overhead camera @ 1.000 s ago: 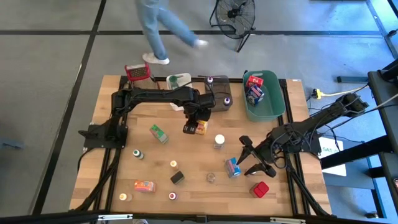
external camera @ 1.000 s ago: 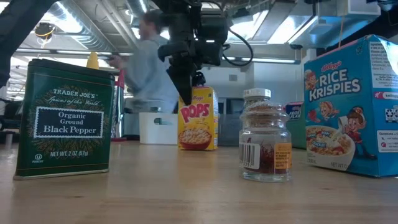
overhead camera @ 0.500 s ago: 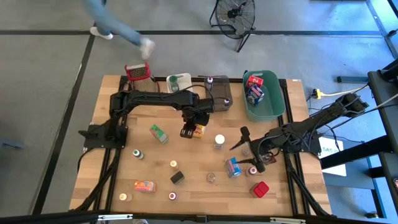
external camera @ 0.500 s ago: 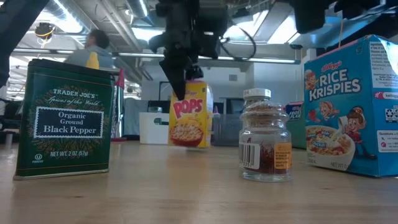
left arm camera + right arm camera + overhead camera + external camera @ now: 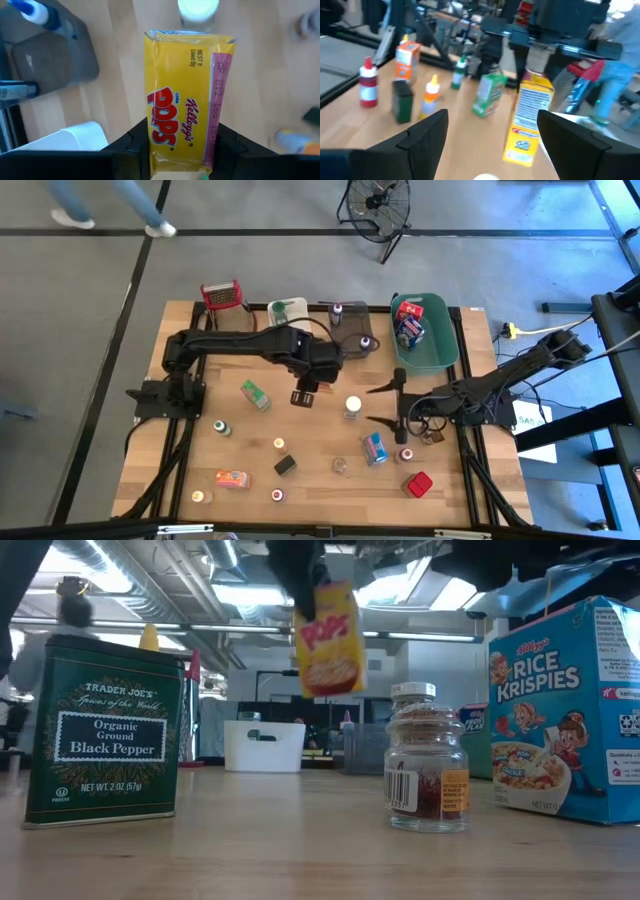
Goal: Pick & Place Kitchen Items
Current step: Put the yellow cereal box into the green bin
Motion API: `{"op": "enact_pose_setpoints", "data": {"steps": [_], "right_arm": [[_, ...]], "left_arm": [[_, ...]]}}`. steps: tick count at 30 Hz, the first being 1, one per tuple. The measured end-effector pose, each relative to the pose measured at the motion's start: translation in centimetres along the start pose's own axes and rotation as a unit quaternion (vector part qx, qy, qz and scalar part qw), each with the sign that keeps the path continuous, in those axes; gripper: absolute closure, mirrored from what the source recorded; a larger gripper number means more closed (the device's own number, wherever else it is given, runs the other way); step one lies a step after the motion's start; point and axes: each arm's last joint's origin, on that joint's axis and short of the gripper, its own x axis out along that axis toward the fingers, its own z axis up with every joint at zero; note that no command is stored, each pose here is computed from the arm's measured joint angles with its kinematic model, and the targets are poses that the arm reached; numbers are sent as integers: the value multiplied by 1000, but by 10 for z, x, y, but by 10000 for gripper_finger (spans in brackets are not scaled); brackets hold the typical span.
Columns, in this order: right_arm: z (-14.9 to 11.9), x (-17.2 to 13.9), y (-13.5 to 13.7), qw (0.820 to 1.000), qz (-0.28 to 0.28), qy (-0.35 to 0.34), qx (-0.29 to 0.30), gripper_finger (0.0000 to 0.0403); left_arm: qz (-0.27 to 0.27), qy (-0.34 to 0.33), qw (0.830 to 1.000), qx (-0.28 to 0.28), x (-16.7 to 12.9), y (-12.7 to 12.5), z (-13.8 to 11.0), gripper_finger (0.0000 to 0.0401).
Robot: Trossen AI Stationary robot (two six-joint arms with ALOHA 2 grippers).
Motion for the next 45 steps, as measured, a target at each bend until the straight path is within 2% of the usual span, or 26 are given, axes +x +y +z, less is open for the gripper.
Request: {"op": "enact_pose_setpoints", "data": {"steps": [9,19,24,31,35,45], "right_arm": [[-4,25,-5,999,-37,-14,0,94],[5,63,-18,997,-76,14,11,94],[7,69,-20,991,-122,46,14,94],[6,71,-25,992,-117,43,33,94],[3,74,-31,994,-84,44,46,93],[-2,75,-35,993,-84,62,53,93]], "left_arm": [[33,-28,997,-56,-2,-6,8,274],[33,-43,997,-56,-4,-22,13,274],[45,-43,996,-60,-5,-26,13,274],[45,-45,996,-58,-5,-28,14,274],[44,-58,996,-59,-5,-28,16,274],[40,-67,995,-58,-5,-30,18,274]]}}
